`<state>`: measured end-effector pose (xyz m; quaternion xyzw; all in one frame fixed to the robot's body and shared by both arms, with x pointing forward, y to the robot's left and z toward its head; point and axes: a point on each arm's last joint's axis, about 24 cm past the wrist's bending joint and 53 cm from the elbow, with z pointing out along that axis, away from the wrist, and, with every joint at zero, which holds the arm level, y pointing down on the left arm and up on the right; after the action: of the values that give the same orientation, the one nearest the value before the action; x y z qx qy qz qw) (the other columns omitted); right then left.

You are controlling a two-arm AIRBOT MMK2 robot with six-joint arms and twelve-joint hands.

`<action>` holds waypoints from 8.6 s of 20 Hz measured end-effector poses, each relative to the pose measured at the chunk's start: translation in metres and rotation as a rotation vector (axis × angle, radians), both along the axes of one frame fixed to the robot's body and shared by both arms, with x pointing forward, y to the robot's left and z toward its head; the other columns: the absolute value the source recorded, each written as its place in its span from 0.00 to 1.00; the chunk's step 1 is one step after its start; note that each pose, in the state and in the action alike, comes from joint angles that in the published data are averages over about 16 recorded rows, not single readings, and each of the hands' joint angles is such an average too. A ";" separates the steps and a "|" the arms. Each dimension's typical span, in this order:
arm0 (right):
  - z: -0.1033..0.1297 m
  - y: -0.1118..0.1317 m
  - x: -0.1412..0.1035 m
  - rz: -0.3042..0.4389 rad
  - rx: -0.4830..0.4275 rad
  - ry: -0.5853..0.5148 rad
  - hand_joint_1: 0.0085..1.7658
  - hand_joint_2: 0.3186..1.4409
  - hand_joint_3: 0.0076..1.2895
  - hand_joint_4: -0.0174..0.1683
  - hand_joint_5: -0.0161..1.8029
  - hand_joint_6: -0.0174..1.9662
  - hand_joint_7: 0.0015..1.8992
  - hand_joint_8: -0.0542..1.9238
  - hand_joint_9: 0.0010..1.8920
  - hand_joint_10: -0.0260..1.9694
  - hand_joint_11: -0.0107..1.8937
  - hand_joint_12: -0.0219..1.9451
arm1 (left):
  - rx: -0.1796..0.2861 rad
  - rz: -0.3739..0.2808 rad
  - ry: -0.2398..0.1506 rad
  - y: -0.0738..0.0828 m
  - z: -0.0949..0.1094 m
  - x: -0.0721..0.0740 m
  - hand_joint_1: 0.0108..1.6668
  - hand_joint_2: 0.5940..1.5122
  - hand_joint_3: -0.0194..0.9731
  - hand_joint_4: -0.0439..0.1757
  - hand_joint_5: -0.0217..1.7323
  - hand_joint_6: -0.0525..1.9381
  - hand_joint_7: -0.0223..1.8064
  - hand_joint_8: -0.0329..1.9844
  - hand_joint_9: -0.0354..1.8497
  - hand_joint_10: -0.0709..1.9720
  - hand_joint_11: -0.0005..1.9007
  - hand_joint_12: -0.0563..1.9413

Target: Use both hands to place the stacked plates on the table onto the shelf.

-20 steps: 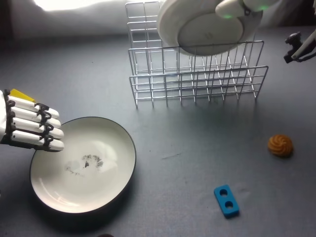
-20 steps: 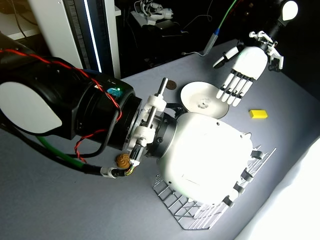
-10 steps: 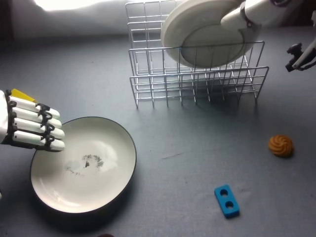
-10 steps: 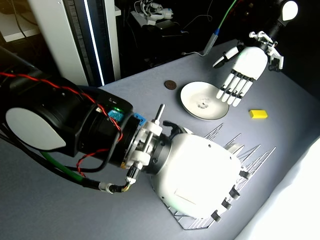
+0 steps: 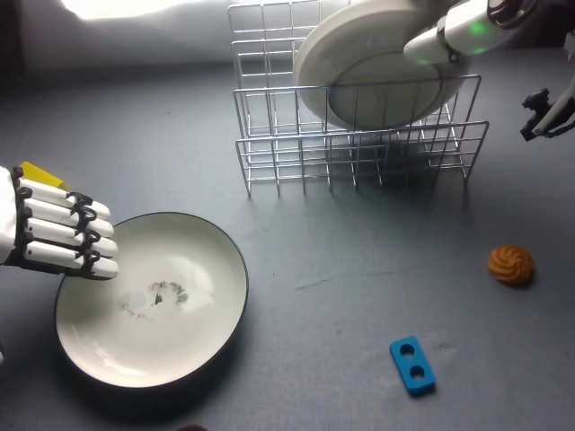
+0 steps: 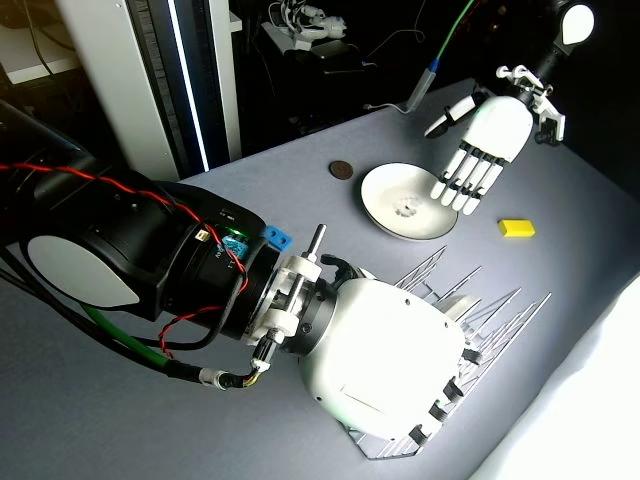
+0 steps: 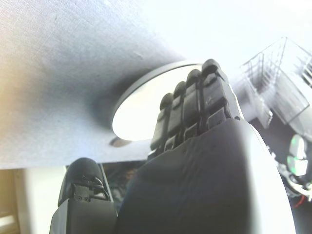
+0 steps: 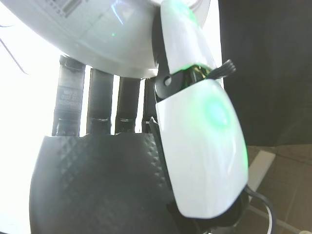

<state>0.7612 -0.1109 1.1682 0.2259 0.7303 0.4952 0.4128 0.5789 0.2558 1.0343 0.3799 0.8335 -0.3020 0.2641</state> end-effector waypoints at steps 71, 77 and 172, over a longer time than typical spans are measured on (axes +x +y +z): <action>-0.088 0.250 -0.192 0.681 -0.538 -0.594 0.65 0.64 0.00 0.11 0.05 0.02 0.02 0.03 0.03 0.03 0.02 0.26 | 0.086 0.090 0.090 0.026 -0.035 -0.010 0.01 0.57 0.04 0.18 0.03 0.02 0.01 0.01 0.01 0.02 0.01 0.03; -0.101 0.262 -0.185 0.671 -0.537 -0.593 0.63 0.67 0.00 0.11 0.12 0.02 0.10 0.03 0.12 0.03 0.04 0.42 | 0.086 0.090 0.090 0.025 -0.036 -0.009 0.01 0.57 0.04 0.18 0.03 0.02 0.01 0.01 0.01 0.02 0.01 0.03; 0.036 0.098 -0.062 0.203 0.001 -0.090 0.78 0.60 0.00 0.06 0.52 0.51 0.55 0.44 0.50 0.62 0.44 0.75 | -0.132 0.124 -0.064 -0.008 0.067 0.048 0.01 0.56 0.04 0.22 0.03 0.04 0.03 0.02 0.03 0.04 0.01 0.03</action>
<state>0.6992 -0.0125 1.2043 0.1284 0.7299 0.5447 0.3925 0.6273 0.2480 1.1012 0.3187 0.8249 -0.3271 0.3332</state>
